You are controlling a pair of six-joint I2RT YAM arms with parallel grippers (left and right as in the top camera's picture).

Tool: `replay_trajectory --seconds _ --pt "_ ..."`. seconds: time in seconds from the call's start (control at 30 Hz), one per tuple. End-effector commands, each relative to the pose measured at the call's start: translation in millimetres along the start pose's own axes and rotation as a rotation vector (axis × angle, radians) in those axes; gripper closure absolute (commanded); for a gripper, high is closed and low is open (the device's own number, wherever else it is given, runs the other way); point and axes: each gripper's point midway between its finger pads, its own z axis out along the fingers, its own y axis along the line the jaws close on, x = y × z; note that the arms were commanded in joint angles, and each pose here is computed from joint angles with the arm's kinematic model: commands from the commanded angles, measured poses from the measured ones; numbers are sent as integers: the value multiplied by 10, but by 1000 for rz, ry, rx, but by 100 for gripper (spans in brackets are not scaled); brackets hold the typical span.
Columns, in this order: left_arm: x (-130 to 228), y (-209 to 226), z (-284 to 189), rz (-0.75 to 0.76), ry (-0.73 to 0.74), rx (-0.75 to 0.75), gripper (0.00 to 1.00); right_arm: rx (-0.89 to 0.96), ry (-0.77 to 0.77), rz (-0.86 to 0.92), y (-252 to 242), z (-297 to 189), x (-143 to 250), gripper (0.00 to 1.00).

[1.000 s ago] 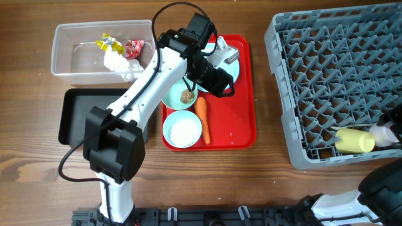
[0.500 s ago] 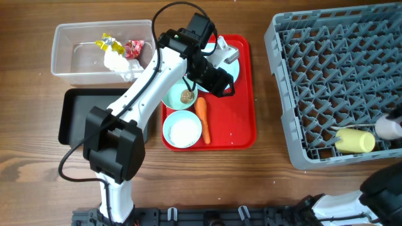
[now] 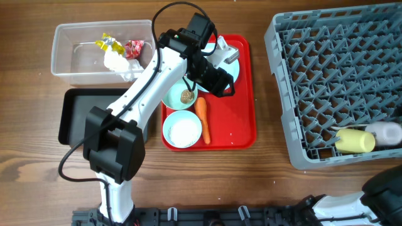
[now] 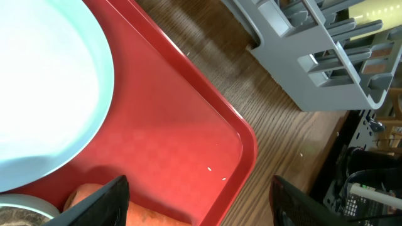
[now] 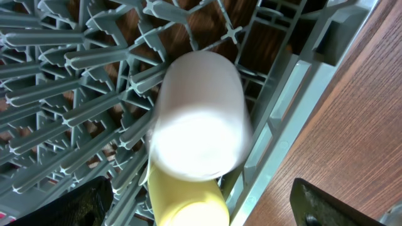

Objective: Sort waste into correct bins and load items into the dishwasher rack
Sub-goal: 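Carry the pink cup into the rack with the right gripper and release, then grasp the green bowl with crumbs using the left gripper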

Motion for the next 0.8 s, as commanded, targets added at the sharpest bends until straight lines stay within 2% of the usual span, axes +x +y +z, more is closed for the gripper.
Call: replay_trajectory --seconds 0.0,0.2,0.37,0.4,0.5,0.63,0.77 --pt "37 25 66 0 17 -2 29 -12 -12 -1 26 -38 -47 6" --pt "37 25 66 0 17 -2 28 -63 -15 -6 115 -85 -29 1" --pt "35 25 66 0 16 -2 28 -231 -137 -112 451 -535 28 1" --pt "36 26 66 0 17 -2 23 -242 -162 -132 506 -625 63 1" --pt "37 25 66 -1 17 -2 18 -269 -208 -213 732 -815 213 1" --pt "37 26 66 -1 17 -2 0 -335 -261 -385 1239 -993 467 1" --pt "37 26 66 -1 17 -2 0 -420 -267 -602 1861 -1049 863 0"
